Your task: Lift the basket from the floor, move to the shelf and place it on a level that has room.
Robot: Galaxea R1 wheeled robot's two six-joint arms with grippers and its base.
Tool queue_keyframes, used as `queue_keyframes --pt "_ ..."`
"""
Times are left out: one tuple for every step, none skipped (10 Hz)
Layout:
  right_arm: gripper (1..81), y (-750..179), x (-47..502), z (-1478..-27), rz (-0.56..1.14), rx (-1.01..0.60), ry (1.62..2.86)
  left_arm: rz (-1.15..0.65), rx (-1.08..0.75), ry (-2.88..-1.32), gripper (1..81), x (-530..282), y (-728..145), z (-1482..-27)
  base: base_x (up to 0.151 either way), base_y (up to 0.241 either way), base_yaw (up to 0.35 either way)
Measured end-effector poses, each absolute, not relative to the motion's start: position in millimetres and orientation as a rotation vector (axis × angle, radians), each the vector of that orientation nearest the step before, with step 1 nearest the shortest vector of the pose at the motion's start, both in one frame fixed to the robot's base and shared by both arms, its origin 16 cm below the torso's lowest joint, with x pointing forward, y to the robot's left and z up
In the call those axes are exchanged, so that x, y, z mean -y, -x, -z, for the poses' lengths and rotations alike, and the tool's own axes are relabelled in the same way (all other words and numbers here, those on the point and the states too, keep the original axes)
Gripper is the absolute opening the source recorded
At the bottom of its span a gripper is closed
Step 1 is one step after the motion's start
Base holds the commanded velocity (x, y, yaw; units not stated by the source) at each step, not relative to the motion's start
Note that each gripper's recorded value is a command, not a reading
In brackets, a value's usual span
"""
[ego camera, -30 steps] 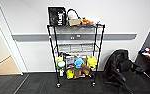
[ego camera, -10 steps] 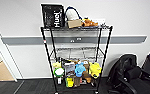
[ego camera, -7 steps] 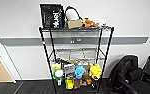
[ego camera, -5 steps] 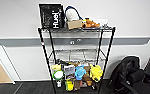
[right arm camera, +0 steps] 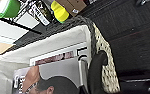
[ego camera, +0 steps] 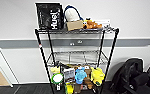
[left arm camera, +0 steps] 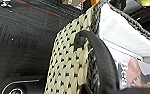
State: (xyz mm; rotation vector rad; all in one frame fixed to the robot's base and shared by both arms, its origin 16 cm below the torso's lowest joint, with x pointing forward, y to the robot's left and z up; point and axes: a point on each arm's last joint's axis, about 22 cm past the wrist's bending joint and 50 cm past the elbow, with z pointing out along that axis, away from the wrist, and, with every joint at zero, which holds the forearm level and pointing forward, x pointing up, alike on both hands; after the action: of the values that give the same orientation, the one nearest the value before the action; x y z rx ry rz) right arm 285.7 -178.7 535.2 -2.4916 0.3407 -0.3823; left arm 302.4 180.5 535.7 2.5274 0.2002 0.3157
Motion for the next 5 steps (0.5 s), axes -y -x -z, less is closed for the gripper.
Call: queue_keyframes --pt "1.0 -285.7 179.2 -535.1 0.383 -0.341 2.492 -0.315 -0.2 -2.528 1.0 -180.7 -302.1 -535.6 0.139 0.0 0.0" --pt "1.0 -285.5 179.9 -535.0 0.382 -0.341 2.493 -0.314 -0.199 -2.526 1.0 -179.2 -302.0 -535.7 0.139 0.0 0.0" --pt "1.0 -285.9 179.9 -535.2 0.383 -0.341 2.493 -0.314 -0.199 -2.526 1.0 -178.7 -301.9 -535.7 0.139 0.0 0.0" --pt "1.0 -285.5 180.3 -535.0 0.382 -0.341 2.494 -0.315 -0.199 -2.525 1.0 -178.7 -302.3 -535.8 0.139 0.0 0.0" --pt "1.0 -286.0 179.9 -535.2 0.383 -0.341 2.493 -0.315 -0.199 -2.526 1.0 -179.1 -302.3 -535.8 0.139 0.0 0.0"
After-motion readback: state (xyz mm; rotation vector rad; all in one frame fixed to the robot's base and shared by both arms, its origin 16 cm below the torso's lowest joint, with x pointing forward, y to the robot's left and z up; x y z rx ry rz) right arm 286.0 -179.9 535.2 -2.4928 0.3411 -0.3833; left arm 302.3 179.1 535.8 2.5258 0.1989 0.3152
